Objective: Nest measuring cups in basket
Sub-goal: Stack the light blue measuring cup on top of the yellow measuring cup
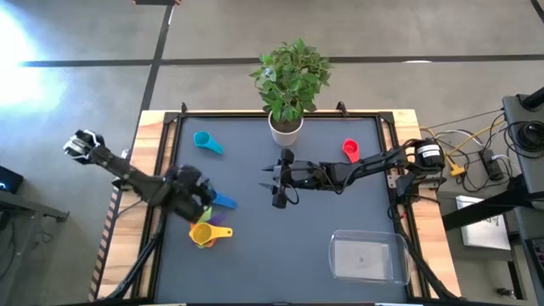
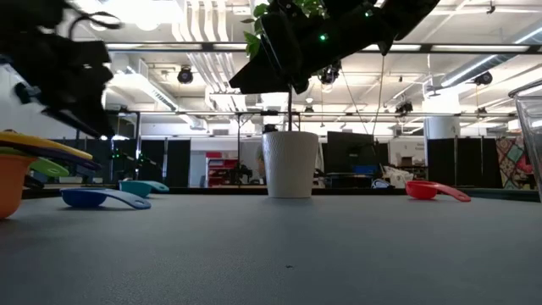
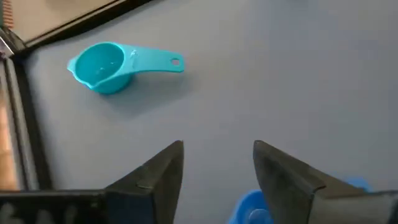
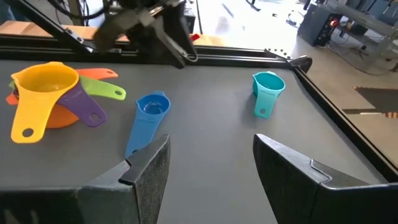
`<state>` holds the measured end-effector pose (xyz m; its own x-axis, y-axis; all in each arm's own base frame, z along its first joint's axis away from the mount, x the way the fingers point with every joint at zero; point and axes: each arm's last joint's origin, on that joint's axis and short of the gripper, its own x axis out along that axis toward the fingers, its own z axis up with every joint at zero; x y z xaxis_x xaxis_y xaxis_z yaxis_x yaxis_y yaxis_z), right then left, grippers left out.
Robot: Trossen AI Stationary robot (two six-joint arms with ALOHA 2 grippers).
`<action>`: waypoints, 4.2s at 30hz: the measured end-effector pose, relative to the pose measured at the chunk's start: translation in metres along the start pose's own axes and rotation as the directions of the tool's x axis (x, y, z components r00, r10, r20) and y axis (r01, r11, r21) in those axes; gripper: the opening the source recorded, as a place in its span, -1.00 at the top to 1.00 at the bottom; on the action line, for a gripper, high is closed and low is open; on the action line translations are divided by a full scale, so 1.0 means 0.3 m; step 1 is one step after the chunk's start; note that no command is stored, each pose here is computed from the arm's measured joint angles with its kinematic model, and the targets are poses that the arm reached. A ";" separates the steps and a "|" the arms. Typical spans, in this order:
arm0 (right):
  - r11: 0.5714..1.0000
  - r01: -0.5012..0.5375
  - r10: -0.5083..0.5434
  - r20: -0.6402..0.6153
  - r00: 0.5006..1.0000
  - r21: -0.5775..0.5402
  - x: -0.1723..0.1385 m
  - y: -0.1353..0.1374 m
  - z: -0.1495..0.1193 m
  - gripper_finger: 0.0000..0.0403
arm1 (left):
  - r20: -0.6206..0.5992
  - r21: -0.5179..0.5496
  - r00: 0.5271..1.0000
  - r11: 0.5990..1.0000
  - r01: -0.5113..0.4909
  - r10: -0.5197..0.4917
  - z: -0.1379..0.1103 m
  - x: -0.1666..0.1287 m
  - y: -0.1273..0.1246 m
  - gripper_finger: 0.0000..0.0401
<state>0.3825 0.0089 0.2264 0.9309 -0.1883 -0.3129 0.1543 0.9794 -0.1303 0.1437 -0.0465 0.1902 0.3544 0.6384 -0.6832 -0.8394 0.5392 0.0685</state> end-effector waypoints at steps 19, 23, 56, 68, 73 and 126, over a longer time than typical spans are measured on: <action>1.000 -0.012 0.011 -0.085 0.996 -0.019 -0.002 0.006 -0.032 -0.09 | -0.277 0.152 0.959 0.982 0.108 -0.063 0.359 0.249 0.187 -0.04; 1.000 -0.012 0.011 -0.086 0.996 -0.020 -0.002 0.006 -0.033 -0.09 | -0.319 0.191 0.948 0.978 0.078 -0.013 0.370 0.287 0.230 -0.15; 0.998 -0.047 0.044 -0.085 0.995 -0.036 -0.005 0.022 -0.033 -0.09 | -0.629 0.348 0.751 0.937 0.041 0.201 0.334 0.587 0.312 0.61; 0.998 -0.052 0.047 -0.114 0.992 -0.046 -0.007 0.023 -0.043 -0.09 | -0.676 0.096 0.737 0.993 0.067 0.016 0.366 0.358 0.206 0.98; 0.997 -0.053 0.047 -0.117 0.992 -0.047 -0.007 0.023 -0.044 -0.09 | -0.629 0.012 0.770 0.989 0.145 -0.105 0.334 0.160 0.131 0.99; 0.999 -0.046 0.048 -0.107 0.993 0.026 -0.008 0.028 -0.041 -0.09 | -0.627 0.370 0.777 0.857 0.357 -0.053 -0.090 -0.355 -0.390 1.00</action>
<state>0.3776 0.0165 0.2145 0.8964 -0.1473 -0.4180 0.1199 0.9886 -0.0913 0.1931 -0.1926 0.2355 0.0613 0.1233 -0.9905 -0.4405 0.8938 0.0840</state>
